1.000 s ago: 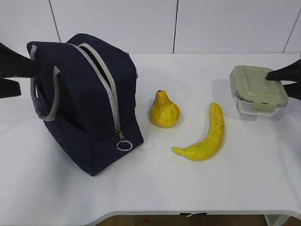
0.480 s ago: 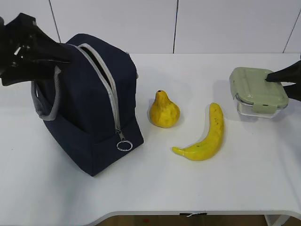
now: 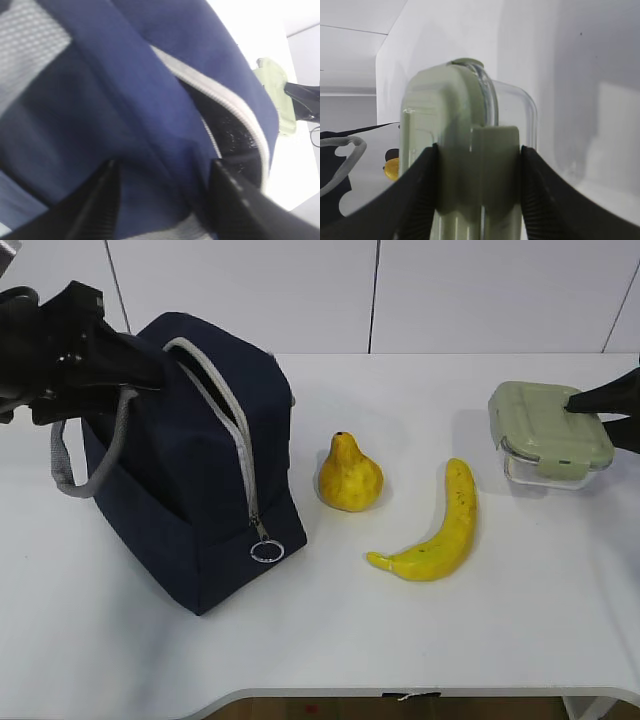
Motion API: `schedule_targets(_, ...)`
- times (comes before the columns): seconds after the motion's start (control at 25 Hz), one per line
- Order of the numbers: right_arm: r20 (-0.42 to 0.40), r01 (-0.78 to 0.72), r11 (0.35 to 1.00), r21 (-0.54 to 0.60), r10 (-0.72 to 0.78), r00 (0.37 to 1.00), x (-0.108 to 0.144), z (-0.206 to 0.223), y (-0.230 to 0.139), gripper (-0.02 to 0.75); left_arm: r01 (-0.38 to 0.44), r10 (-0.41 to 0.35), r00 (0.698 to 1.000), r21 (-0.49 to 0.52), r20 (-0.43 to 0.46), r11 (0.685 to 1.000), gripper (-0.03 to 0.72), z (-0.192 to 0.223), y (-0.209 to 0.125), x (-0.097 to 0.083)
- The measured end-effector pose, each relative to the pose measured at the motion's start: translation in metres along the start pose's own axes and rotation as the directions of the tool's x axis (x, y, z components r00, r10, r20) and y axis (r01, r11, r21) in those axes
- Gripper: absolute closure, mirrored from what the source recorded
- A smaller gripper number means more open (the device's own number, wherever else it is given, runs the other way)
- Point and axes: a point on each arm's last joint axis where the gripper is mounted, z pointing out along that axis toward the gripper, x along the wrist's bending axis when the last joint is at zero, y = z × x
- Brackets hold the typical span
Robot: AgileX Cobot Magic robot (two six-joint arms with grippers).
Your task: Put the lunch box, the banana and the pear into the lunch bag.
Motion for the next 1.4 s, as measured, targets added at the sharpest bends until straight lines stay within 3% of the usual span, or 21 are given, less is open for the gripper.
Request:
schedule_targets(0.28,-0.025,0.019,0.999,-0.039,-0.02,0.999,0.019,-0.006,0.004,0.381,-0.013,0.013,1.0,0.011,0.028,1.0,0.522,-0.001,0.001,-0.005)
schedule_targets(0.48,-0.053,0.089,0.996,0.009,-0.088,0.995,0.05,0.018,0.007,0.381,-0.027,0.025,0.999,0.033,0.042,0.999,0.675,-0.001,-0.001,-0.006)
schedule_targets(0.72,-0.075,0.199,0.975,0.104,-0.191,0.979,0.103,0.046,0.01,0.381,-0.028,0.026,0.999,0.038,0.045,0.999,0.682,-0.001,-0.001,-0.006)
schedule_targets(1.08,-0.092,0.226,0.968,0.108,-0.217,0.972,0.173,0.052,0.024,0.381,-0.014,0.012,0.998,0.034,0.056,0.999,0.683,-0.001,-0.001,-0.007)
schedule_targets(1.4,-0.172,0.265,0.953,0.148,-0.24,0.956,0.242,0.068,0.009,0.381,-0.013,0.012,0.999,0.02,0.049,1.0,0.683,-0.001,0.0,-0.007)
